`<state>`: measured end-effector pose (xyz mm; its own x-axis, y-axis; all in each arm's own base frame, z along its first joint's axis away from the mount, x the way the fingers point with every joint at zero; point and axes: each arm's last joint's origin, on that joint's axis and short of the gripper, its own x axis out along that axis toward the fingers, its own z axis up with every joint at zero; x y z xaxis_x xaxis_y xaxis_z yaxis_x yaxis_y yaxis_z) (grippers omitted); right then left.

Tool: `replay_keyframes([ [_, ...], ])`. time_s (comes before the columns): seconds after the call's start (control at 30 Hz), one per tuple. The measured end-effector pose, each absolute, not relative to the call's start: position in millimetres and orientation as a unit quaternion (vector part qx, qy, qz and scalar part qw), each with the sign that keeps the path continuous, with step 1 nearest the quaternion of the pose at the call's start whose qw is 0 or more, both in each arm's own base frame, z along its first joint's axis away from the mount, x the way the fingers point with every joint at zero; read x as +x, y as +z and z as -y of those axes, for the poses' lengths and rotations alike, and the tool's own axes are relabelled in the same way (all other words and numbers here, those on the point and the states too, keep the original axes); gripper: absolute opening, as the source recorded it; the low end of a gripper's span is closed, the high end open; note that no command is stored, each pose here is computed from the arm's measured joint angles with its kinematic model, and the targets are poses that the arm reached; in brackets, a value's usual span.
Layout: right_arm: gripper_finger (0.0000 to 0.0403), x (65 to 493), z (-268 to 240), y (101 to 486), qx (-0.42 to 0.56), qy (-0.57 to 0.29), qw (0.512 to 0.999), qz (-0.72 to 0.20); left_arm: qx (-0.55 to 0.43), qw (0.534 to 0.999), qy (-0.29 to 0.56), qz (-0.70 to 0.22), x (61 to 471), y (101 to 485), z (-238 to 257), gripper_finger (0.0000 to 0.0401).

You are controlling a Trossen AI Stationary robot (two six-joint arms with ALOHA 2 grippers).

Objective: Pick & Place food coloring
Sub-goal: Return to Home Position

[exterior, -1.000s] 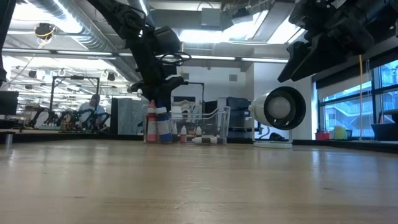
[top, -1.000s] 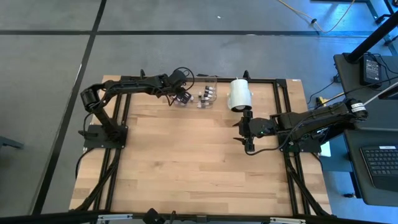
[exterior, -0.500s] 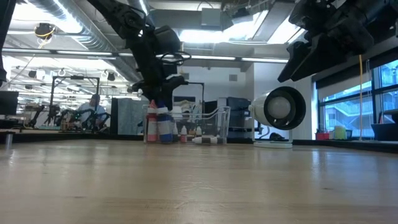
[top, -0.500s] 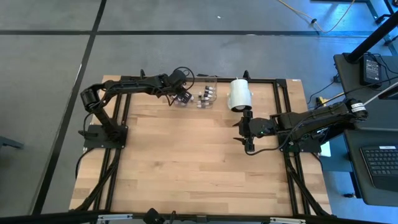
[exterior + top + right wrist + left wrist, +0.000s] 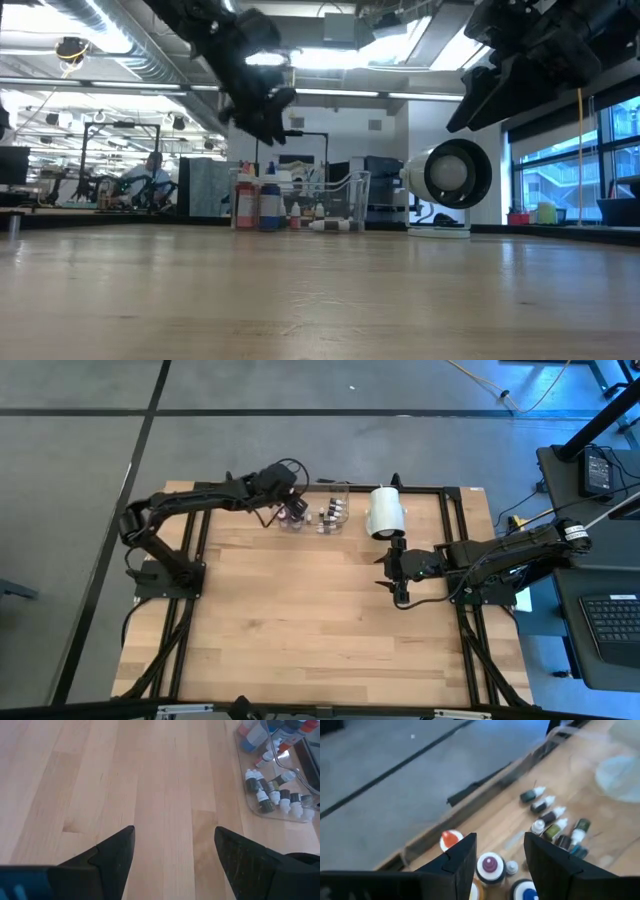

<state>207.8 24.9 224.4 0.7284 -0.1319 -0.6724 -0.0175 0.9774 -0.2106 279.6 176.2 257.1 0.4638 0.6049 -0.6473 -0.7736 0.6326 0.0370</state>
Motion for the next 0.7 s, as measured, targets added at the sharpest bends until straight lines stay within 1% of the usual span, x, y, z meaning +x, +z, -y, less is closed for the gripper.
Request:
replay_keyframes([
  [0.2,0.0275,207,-25,222,-0.101,-0.031,0.923,-0.369,-0.116,0.873,0.372,-0.293,277,282,-152,0.0164],
  [0.3,0.0275,204,-24,213,-0.101,-0.031,0.921,-0.375,-0.081,0.895,0.351,-0.264,280,281,-128,0.0163],
  [0.37,0.0275,198,-24,213,-0.097,-0.032,0.925,-0.365,-0.061,0.91,0.336,-0.234,274,276,-112,0.0161],
  [0.53,0.0275,176,-20,226,-0.057,-0.043,0.954,-0.292,-0.062,0.944,0.283,-0.16,232,256,-76,0.0161],
  [0.63,0.0275,156,-17,217,-0.018,-0.053,0.962,-0.266,-0.068,0.96,0.245,-0.116,204,246,-61,0.0163],
  [0.7,0.0275,146,-16,206,-0.003,-0.056,0.968,-0.246,-0.079,0.964,0.24,-0.079,186,240,-55,0.0164],
])
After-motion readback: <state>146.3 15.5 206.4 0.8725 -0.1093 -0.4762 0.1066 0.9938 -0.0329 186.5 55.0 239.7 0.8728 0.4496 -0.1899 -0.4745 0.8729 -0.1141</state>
